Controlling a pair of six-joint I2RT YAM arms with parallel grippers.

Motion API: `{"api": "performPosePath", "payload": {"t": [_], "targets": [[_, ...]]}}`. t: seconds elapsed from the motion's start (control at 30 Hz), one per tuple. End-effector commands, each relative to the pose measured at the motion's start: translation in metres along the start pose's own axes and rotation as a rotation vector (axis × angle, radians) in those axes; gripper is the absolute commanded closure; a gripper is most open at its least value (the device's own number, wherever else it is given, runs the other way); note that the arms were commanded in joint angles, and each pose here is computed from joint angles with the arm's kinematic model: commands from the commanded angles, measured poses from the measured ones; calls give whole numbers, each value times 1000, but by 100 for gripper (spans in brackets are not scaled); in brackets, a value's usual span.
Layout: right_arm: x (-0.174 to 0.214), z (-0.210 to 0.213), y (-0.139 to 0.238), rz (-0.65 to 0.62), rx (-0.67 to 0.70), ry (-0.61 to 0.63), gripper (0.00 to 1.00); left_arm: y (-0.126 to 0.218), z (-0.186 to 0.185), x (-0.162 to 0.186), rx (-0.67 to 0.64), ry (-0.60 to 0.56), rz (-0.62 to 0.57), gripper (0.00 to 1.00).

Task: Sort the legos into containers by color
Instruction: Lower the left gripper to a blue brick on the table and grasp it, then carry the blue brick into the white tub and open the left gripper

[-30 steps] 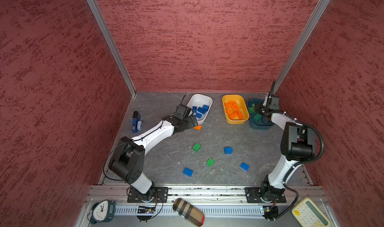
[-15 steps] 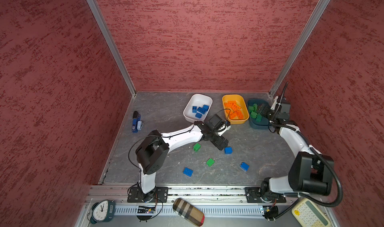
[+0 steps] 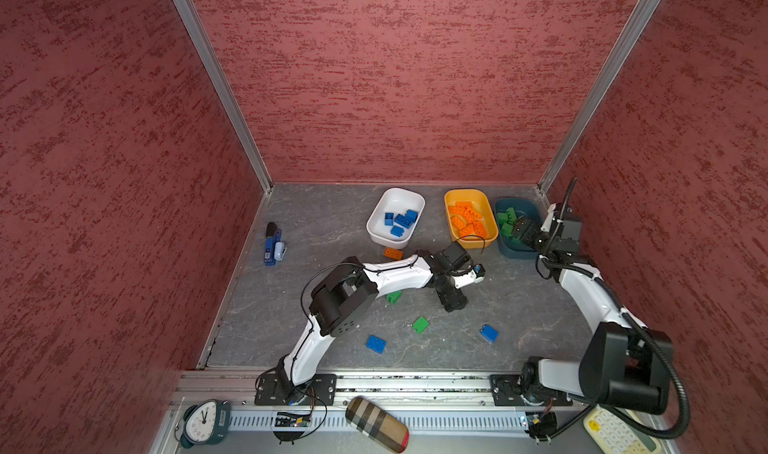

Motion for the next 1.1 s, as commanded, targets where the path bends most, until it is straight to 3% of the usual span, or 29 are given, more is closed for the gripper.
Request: {"api": "performPosePath", "payload": {"t": [0.0,0.23,0.43,0.73,0.87,1.07], "targets": [[-5,6,4,-13,-28,6,1,-13,2,3,-26,-64,32,22],[-5,11,5,-16,-61,-13,1,-23,-6,-8,-35,-71,16,41],[0,9,3,1,-57,-11,1,-9,-3,-14,-33,-7,-28,74],[8,5,0,29,-53,-29,1,16,22,-10,-55,133,-86,100],[10,7,0,36,-63,-40,1,31,37,-12,-64,201,-128,100],[21,27,-1,105,-200,-43,1,89,75,-25,-64,372,-367,100]]}}
Point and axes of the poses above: each gripper's point midway between its finger pads, its own y axis back along the fingers, its own z axis along the line the jaws close on, x = y × z, the point moved 3 cm from there along y, back along the fingers, and after that the axes turned 6 degrees about -y, right-handed, at the moved point
